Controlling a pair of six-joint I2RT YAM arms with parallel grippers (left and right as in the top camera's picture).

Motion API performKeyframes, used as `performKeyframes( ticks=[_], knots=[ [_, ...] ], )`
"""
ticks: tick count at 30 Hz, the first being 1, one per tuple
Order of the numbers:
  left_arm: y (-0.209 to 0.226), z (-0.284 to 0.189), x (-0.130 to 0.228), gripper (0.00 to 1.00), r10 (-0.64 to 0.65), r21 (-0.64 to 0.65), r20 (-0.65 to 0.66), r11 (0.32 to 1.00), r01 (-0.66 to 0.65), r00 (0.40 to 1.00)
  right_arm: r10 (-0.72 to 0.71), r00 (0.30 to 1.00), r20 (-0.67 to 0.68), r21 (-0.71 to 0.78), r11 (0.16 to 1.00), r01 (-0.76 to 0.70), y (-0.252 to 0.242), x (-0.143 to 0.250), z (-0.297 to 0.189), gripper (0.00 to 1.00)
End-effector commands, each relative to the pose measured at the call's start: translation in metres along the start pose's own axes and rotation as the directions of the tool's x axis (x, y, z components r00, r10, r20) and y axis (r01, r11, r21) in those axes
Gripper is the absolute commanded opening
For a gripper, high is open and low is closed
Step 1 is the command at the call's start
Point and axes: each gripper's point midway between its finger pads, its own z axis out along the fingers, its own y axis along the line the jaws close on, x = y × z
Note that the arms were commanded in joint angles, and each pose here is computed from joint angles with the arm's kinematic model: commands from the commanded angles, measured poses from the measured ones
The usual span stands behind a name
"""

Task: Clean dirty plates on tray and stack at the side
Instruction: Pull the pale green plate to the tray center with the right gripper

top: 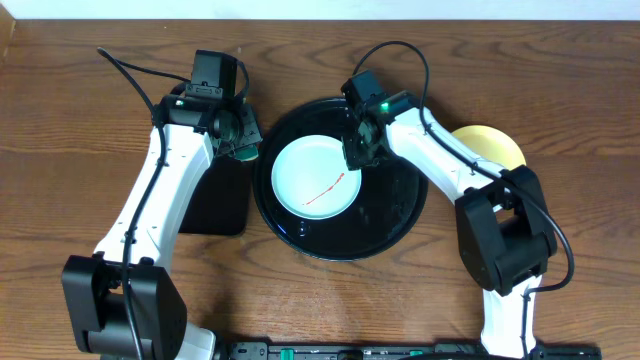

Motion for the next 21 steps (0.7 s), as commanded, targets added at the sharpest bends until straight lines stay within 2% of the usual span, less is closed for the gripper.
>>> performKeyframes(
  ticks=[1, 4, 9, 13, 17, 19, 20, 21],
  knots=[
    [0.001, 0.004, 0.003, 0.08, -0.009, -0.002, -0.012, 1.0, 0.009, 1.0, -0.022, 0.999, 0.042, -0.067, 0.997, 0.025, 0.013, -0.013, 0.0, 0.45],
    [0.0, 0.004, 0.001, 0.08, -0.009, 0.0, -0.006, 1.0, 0.009, 1.0, -0.126, 0.983, 0.136, -0.089, 0.986, 0.138, 0.026, -0.033, 0.0, 0.47],
    [0.0, 0.004, 0.002, 0.08, -0.008, -0.001, -0.008, 1.0, 0.008, 1.0, -0.372, 0.891, 0.26, -0.057, 0.915, 0.398, 0.046, -0.055, 0.005, 0.5],
    [0.002, 0.006, 0.005, 0.07, -0.009, -0.004, -0.015, 1.0, 0.008, 1.0, -0.439, 0.856, 0.272, -0.037, 0.884, 0.466, 0.047, -0.059, 0.019, 0.5],
    [0.003, 0.008, 0.008, 0.07, -0.009, -0.008, -0.024, 1.0, 0.008, 1.0, -0.449, 0.86, 0.243, -0.046, 0.88, 0.473, 0.045, -0.053, 0.033, 0.47],
    [0.003, 0.009, 0.009, 0.08, -0.009, -0.009, -0.026, 1.0, 0.008, 1.0, -0.449, 0.862, 0.236, -0.05, 0.88, 0.472, 0.045, -0.051, 0.035, 0.42],
    [0.003, 0.009, 0.009, 0.08, -0.009, -0.009, -0.026, 1.0, 0.008, 1.0, -0.448, 0.863, 0.236, -0.051, 0.881, 0.471, 0.045, -0.051, 0.035, 0.31],
    [0.003, 0.009, 0.008, 0.08, -0.009, -0.009, -0.025, 1.0, 0.009, 1.0, -0.441, 0.866, 0.236, -0.052, 0.884, 0.465, 0.045, -0.051, 0.035, 0.24]
  ],
)
